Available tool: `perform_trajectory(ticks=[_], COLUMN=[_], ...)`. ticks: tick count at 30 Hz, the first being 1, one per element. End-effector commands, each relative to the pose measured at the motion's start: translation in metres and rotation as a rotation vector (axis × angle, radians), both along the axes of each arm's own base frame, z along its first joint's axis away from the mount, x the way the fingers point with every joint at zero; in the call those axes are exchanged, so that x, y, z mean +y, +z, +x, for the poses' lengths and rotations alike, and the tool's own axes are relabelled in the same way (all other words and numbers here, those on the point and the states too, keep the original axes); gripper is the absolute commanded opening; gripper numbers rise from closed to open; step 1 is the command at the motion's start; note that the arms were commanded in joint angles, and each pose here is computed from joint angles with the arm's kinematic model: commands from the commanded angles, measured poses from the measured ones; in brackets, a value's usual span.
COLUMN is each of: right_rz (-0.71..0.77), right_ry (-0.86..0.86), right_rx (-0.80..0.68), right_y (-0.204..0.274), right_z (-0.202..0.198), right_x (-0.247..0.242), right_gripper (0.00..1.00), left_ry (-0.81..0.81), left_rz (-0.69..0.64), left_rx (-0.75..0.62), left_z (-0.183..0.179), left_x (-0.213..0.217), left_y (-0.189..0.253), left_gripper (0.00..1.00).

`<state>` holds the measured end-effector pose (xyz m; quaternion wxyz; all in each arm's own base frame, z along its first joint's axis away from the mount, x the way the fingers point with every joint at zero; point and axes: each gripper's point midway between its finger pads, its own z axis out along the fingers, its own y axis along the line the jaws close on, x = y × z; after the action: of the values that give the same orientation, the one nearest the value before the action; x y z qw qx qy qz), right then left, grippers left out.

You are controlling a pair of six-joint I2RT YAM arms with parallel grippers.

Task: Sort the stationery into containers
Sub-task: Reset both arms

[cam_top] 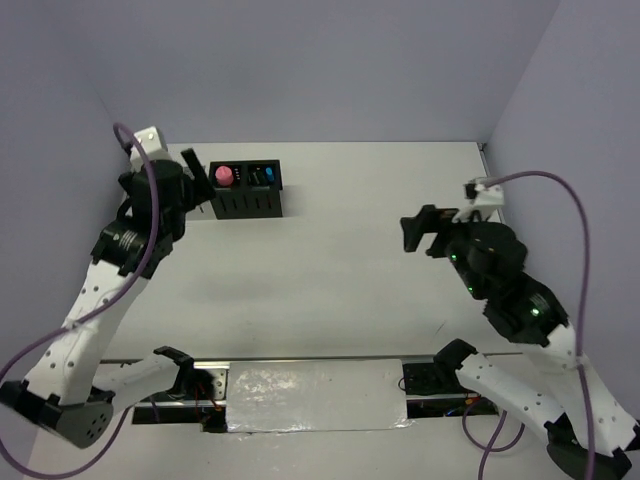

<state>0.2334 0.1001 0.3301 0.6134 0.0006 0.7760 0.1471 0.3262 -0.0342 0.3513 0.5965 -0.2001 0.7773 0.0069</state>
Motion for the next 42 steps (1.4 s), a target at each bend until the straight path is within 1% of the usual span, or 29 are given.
perform_trajectory(ticks=[1,2,4,5,6,7,11,15,18,19,22,28,42], right_rz=[-0.054,-0.049,-0.033,-0.038,-0.036,-0.039,-0.058,-0.041,-0.035,-0.036,-0.027,-0.02,-0.005], right_ry=[-0.172,-0.183,-0.187,-0.182,-0.179,-0.182,-0.203,-0.194,-0.196,-0.197,-0.202,-0.2,-0.168], right_rx=[-0.026,-0.026,-0.044,-0.038,-0.04,-0.039,-0.014,-0.039,-0.031,-0.026,-0.021,-0.022,-0.024], right_y=[0.03,0.037,0.044,0.044,0.045,0.046,0.035,0.032,0.03,0.028,0.024,0.019,0.018], right_z=[-0.029,-0.037,-0.047,-0.053,-0.057,-0.061,-0.076,-0.088,-0.091,-0.092,-0.092,-0.089,-0.083], right_x=[-0.057,-0.064,-0.071,-0.074,-0.077,-0.08,-0.094,-0.102,-0.103,-0.103,-0.104,-0.101,-0.09], right_gripper=[1.0,1.0,1.0,1.0,1.0,1.0,1.0,1.0,1.0,1.0,1.0,1.0,1.0], left_ry=[0.044,0.056,0.057,0.06,0.059,0.059,0.032,0.032,0.031,0.014,0.01,0.019,0.013], left_rz=[0.092,0.089,0.109,0.096,0.101,0.089,0.093,0.098,0.078,0.057,0.04,0.064,0.059], left_rx=[0.177,0.131,0.122,0.083,0.089,0.065,0.084,0.126,0.082,0.041,-0.003,0.021,0.024], left_z=[-0.048,-0.063,-0.079,-0.091,-0.1,-0.11,-0.137,-0.161,-0.176,-0.182,-0.19,-0.193,-0.191], left_x=[0.026,0.035,0.043,0.049,0.052,0.055,0.062,0.07,0.075,0.075,0.077,0.081,0.079], left_y=[-0.045,-0.035,-0.034,-0.026,-0.027,-0.022,-0.028,-0.047,-0.047,-0.043,-0.033,-0.031,-0.034], left_gripper=[0.99,0.99,0.99,0.99,0.99,0.99,0.99,0.99,0.99,0.99,0.99,0.99,0.99])
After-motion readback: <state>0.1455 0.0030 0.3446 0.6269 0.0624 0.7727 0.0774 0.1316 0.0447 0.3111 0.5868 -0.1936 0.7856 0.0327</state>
